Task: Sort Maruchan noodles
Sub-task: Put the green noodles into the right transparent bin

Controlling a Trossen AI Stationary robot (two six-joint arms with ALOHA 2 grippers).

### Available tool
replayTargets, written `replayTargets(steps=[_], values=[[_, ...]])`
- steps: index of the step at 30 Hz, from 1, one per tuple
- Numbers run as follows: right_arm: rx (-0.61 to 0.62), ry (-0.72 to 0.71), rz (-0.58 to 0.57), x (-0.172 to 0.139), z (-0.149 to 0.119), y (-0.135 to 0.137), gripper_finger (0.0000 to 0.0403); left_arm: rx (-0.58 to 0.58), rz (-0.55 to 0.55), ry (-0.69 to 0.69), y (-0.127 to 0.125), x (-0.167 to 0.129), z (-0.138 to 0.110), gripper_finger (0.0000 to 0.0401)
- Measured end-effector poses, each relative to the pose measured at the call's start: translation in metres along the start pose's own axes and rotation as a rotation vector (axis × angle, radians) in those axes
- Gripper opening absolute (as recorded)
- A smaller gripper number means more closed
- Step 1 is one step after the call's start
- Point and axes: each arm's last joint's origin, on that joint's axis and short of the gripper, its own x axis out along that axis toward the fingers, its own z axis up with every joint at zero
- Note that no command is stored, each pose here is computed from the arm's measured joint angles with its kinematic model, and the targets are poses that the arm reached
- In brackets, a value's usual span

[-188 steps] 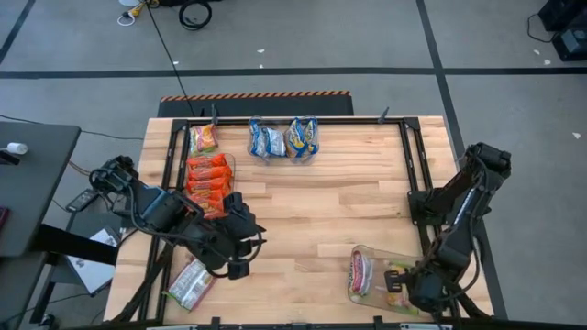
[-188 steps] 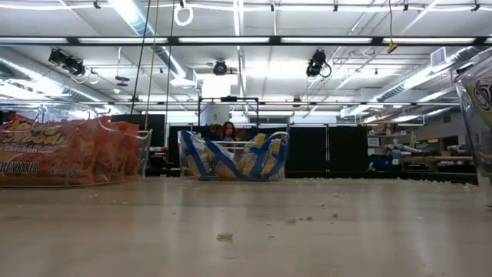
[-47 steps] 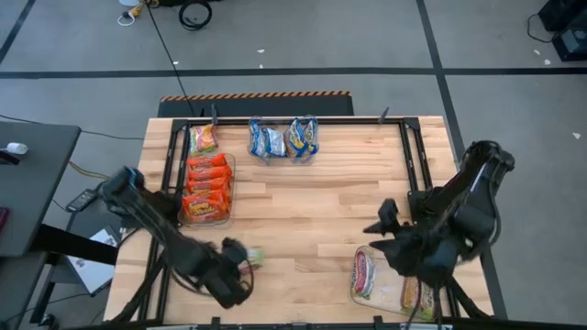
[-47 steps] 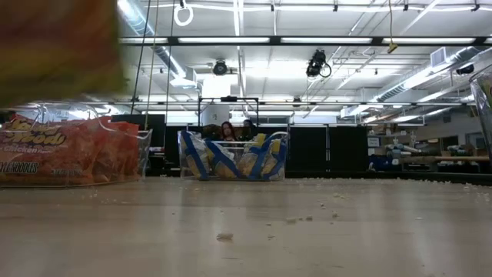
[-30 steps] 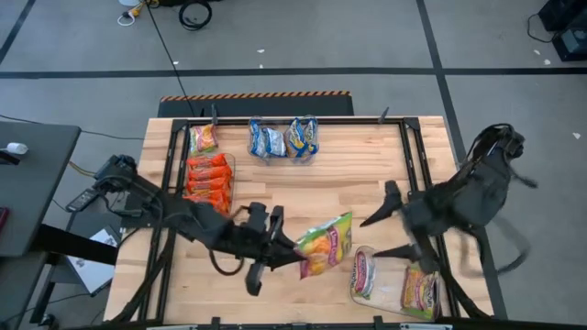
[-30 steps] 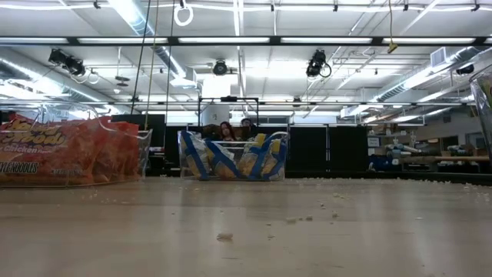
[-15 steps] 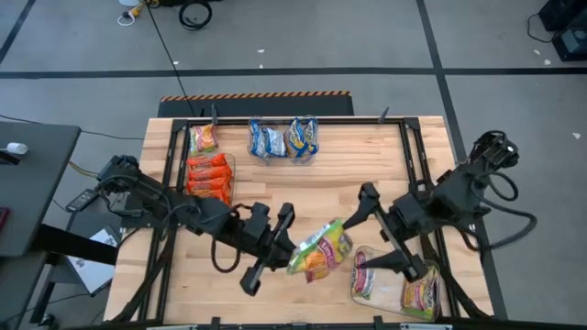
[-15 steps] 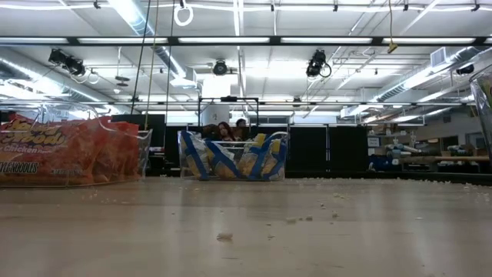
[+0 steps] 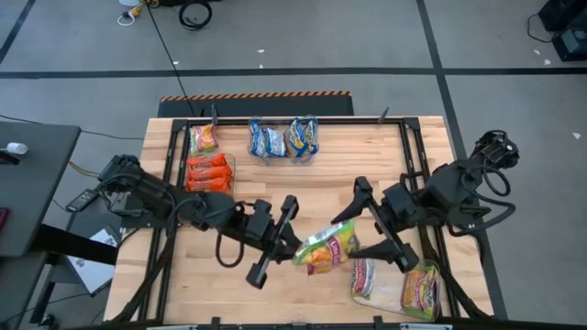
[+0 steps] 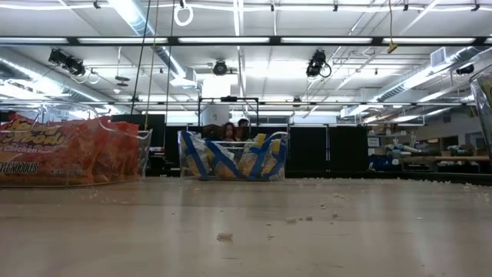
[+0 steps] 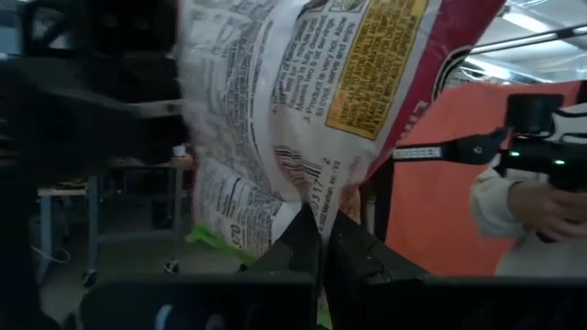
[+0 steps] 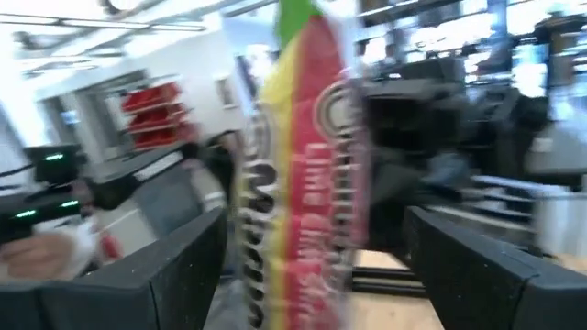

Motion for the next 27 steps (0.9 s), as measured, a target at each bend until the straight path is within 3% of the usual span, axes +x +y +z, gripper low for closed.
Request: replayTargets(steps=[5, 9, 16, 21, 27], values=[[0.011, 0.031, 0.094, 0.009, -0.005, -0.002, 0.0331, 0.015, 0.041, -0.003, 0.016, 0.0, 0.002, 0.0007], [0.009, 0.046, 0.076, 0.017, -0.01, -0.007, 0.0319, 0.022, 0.057, 0.006, 0.026, 0.0, 0.002, 0.0007], [0.01, 0.017, 0.031, 0.019, -0.008, -0.012, 0.0245, 0.0, 0.063, 0.04, 0.033, -0.001, 0.0, 0.001], [0.022, 0.02, 0.009, 0.02, -0.008, -0.017, 0.0169, -0.012, 0.084, 0.064, 0.036, -0.001, -0.001, 0.0032], [0.069, 0.066, -0.055, 0.015, -0.01, -0.021, 0.0163, -0.066, 0.139, 0.144, 0.046, -0.013, 0.006, 0.0092]])
